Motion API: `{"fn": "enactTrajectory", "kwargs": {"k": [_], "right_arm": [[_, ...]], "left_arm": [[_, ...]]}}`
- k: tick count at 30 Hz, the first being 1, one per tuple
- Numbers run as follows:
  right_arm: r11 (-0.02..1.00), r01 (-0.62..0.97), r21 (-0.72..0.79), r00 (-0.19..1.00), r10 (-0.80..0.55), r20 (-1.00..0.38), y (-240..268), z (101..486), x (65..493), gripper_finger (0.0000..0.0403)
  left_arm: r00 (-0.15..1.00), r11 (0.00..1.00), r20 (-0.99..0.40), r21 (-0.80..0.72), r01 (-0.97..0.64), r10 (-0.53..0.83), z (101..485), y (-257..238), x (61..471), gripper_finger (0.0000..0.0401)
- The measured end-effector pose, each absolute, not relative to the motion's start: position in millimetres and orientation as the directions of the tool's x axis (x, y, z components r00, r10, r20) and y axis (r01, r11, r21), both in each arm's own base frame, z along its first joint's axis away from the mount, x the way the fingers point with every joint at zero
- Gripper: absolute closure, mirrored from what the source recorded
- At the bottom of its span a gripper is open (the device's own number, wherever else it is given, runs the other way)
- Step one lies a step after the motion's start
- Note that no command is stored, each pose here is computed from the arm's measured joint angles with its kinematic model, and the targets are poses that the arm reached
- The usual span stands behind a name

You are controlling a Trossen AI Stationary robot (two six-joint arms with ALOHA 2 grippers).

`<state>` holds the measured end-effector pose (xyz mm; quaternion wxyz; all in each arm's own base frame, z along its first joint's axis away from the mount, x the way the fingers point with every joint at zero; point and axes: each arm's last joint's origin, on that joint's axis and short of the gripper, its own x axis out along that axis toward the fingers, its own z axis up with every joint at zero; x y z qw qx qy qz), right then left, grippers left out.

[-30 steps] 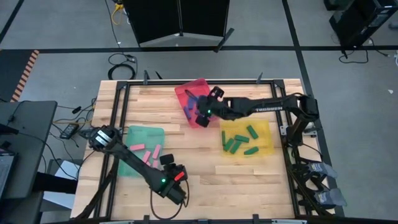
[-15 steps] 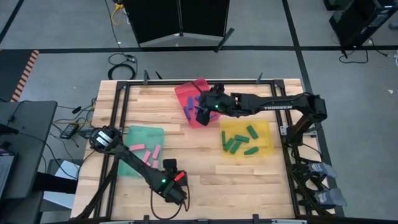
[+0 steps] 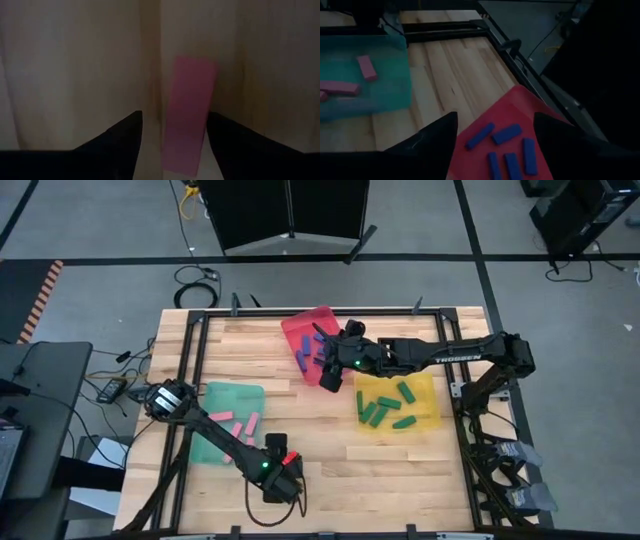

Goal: Sort blocks
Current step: Put the pink block into the green bin

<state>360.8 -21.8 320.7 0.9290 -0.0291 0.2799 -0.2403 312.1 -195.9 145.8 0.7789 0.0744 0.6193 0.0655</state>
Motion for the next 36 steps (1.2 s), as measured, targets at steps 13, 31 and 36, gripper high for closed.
{"fn": "enactTrajectory", "kwargs": {"k": [13,31,36], "right_arm": [[0.872,0.409,-0.27,0.733,-0.49,-0.471,2.1,324.2,359.4,0.0131],[0.934,0.306,-0.182,0.915,-0.342,-0.214,71.1,408.7,283.8,0.0131],[0.932,0.283,-0.226,0.916,-0.333,-0.223,91.0,408.9,271.5,0.0131]], "left_arm": [[0.2,0.993,-0.974,0.114,0.015,0.108,134.8,-182.0,315.7,0.0299],[0.32,0.899,-0.87,0.259,-0.353,0.376,291.1,-124.4,220.5,0.03],[0.263,0.863,-0.902,0.193,-0.466,0.343,273.9,-107.8,190.7,0.03]]}}
